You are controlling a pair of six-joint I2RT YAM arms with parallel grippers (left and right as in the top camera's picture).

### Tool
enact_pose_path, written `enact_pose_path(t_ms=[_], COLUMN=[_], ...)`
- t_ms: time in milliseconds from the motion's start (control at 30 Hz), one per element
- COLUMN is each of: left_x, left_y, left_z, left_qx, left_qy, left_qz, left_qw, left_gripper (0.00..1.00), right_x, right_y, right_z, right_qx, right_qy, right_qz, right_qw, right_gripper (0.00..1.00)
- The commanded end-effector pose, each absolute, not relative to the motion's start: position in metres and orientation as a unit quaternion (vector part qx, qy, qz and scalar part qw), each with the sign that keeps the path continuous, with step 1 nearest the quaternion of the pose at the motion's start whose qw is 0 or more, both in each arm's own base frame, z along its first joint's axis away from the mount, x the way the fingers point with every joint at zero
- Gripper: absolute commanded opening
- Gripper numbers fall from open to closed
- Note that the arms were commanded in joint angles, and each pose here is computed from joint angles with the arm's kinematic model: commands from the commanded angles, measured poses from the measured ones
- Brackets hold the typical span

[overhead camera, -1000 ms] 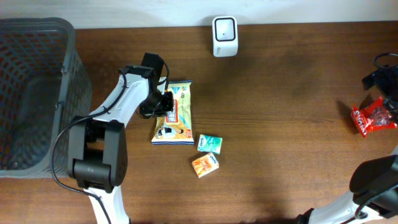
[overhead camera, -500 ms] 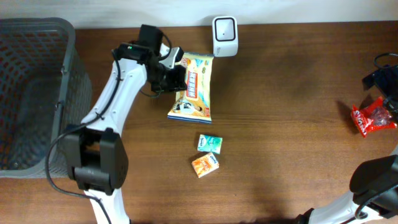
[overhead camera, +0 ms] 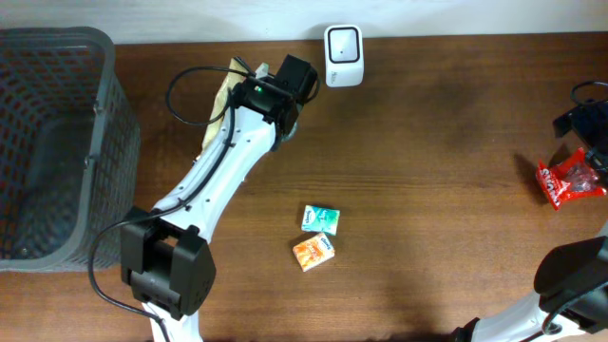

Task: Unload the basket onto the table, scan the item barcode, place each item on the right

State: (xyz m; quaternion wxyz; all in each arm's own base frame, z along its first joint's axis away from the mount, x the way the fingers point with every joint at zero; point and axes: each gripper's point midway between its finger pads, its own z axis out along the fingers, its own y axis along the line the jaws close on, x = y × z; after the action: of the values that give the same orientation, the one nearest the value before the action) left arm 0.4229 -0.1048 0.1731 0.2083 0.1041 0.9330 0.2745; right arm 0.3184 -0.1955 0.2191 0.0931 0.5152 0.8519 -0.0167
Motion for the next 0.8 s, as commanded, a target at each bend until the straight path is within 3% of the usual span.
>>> enact_pose_path(t_ms=[0,167,533,567,600,633,700,733,767], left_x=[0.422,0.404,0.345,0.344,0.346,0.35,0.357,0.363,0.367], left_y=[-0.098,-0.124,-0.232,-0.237,-0.238,-0.238,-0.238,-0.237,-0.235], left_z=[0.151,0.1,0.074,0.075,0.08,0.09,0.106,0.117,0.127], left_qx=[0.1,0.13,0.25,0.253,0.252,0.246,0.233,0.221,0.208], left_qy=[0.925,0.924,0.926,0.926,0.926,0.928,0.935,0.942,0.951], left_qz=[0.312,0.328,0.246,0.244,0.243,0.238,0.223,0.205,0.18], left_qw=[0.192,0.149,0.138,0.141,0.144,0.147,0.147,0.145,0.14], left_gripper=[0.0,0.0,0.01,0.16,0.39,0.73,0.93,0.99,0.99], right_x=[0.319,0.319,0.319,0.319,0.319,0.319,0.319,0.319,0.319], right_y=[-0.194,-0.194,-0.194,-0.194,-0.194,-0.194,-0.194,-0.194,-0.194], right_z=[0.219,0.219,0.219,0.219,0.219,0.219,0.219,0.219,0.219], right_qx=[0.514,0.514,0.514,0.514,0.514,0.514,0.514,0.514,0.514], right_qy=[0.853,0.853,0.853,0.853,0.853,0.853,0.853,0.853,0.853], right_qz=[-0.016,-0.016,-0.016,-0.016,-0.016,-0.016,-0.016,-0.016,-0.016], right_qw=[0.092,0.092,0.092,0.092,0.092,0.092,0.092,0.092,0.092], right_gripper=[0.98,0.98,0.98,0.98,0.98,0.99,0.98,0.98,0.98])
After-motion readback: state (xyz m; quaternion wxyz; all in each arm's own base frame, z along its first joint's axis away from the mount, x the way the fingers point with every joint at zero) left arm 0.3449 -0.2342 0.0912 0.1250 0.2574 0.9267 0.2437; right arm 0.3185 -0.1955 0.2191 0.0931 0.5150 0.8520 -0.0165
